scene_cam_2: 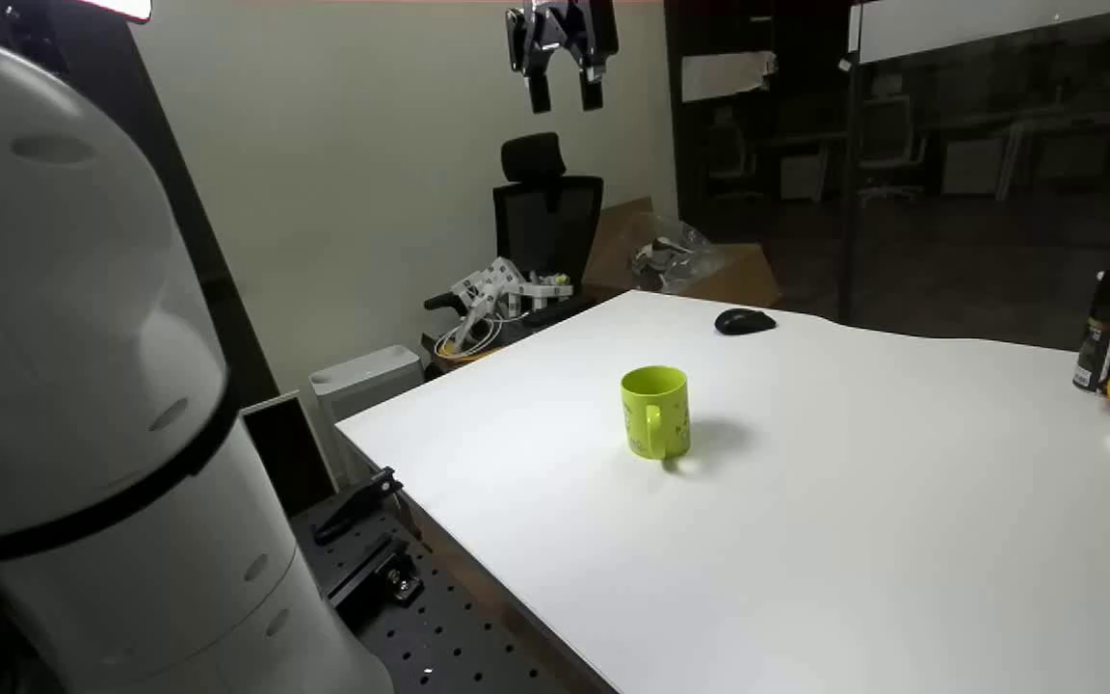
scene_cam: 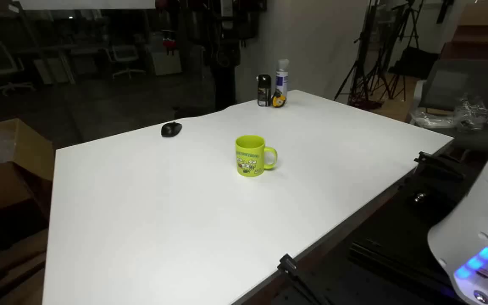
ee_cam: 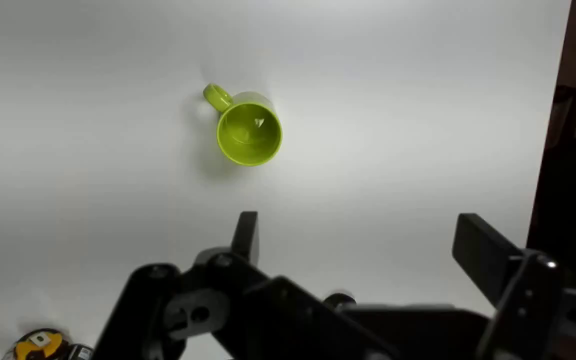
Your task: Move the mug to the right
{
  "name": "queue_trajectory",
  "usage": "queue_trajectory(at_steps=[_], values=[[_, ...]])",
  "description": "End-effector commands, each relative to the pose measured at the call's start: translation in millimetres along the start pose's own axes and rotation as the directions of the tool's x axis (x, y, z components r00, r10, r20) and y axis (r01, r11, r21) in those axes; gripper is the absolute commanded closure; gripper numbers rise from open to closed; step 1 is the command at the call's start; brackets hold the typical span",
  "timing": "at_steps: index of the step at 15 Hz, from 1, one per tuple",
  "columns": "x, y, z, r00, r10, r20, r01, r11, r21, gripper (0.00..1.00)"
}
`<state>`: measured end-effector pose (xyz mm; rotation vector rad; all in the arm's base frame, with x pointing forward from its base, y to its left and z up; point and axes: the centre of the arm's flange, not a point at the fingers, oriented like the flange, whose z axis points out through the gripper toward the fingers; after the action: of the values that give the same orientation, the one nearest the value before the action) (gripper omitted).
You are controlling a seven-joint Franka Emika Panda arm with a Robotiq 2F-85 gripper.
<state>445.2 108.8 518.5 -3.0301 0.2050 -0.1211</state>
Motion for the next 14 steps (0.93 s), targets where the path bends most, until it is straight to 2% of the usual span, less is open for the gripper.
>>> queue_trajectory(at_steps=[1,13,14], values=[[0.1,0.0,0.3,1.0,0.0,0.0,0.0,1.0,0.0,0.0],[0.2,0.0,-0.2,1.0,0.0,-0.002,0.0,1.0,0.001,0.0],[8.3,3.0,0.3,1.0,0.021,-0.013,-0.02,1.0,0.019,0.0]])
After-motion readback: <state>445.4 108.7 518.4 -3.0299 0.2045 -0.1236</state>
